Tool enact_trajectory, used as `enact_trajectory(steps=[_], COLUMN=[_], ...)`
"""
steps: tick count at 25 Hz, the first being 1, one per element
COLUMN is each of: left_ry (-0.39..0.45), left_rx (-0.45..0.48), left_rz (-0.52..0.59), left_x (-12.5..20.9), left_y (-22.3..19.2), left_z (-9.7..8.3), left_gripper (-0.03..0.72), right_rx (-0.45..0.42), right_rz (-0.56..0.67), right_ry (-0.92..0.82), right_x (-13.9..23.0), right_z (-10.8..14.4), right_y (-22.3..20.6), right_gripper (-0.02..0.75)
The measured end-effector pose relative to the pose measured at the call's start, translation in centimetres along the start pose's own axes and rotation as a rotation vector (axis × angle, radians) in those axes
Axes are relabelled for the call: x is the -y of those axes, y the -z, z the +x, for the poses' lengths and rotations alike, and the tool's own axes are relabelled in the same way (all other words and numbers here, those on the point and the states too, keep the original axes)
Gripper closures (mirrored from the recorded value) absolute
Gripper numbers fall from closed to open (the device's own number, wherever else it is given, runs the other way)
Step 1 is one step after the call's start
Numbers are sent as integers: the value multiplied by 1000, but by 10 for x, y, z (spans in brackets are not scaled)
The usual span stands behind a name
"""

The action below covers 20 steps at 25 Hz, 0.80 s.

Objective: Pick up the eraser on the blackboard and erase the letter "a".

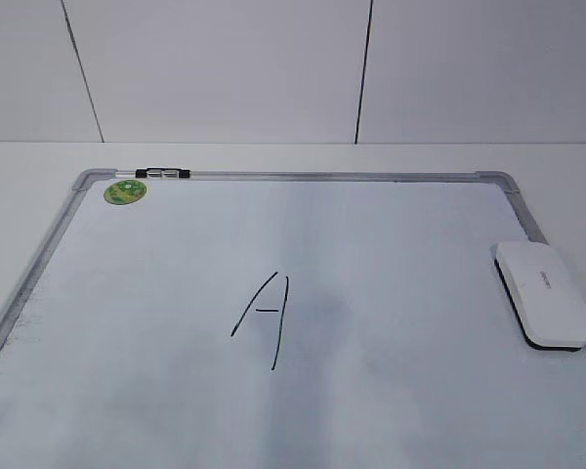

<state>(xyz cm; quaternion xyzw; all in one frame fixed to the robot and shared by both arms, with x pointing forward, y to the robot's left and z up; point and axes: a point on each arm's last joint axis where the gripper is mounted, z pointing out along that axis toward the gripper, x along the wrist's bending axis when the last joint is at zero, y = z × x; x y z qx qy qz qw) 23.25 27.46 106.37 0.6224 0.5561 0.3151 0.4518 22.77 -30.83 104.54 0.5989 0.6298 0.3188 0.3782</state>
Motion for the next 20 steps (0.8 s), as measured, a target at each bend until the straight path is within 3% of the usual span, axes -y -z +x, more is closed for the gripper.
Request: enact_trajectory(steps=[20], left_ry=[0], left_rx=[0], left_rz=[0], left_x=[0], left_y=[0], left_z=[0], left_gripper=[452], right_rx=[0], right_rz=[0], right_ry=[0], right_x=[0], right_z=[0], right_y=[0], right_gripper=[146])
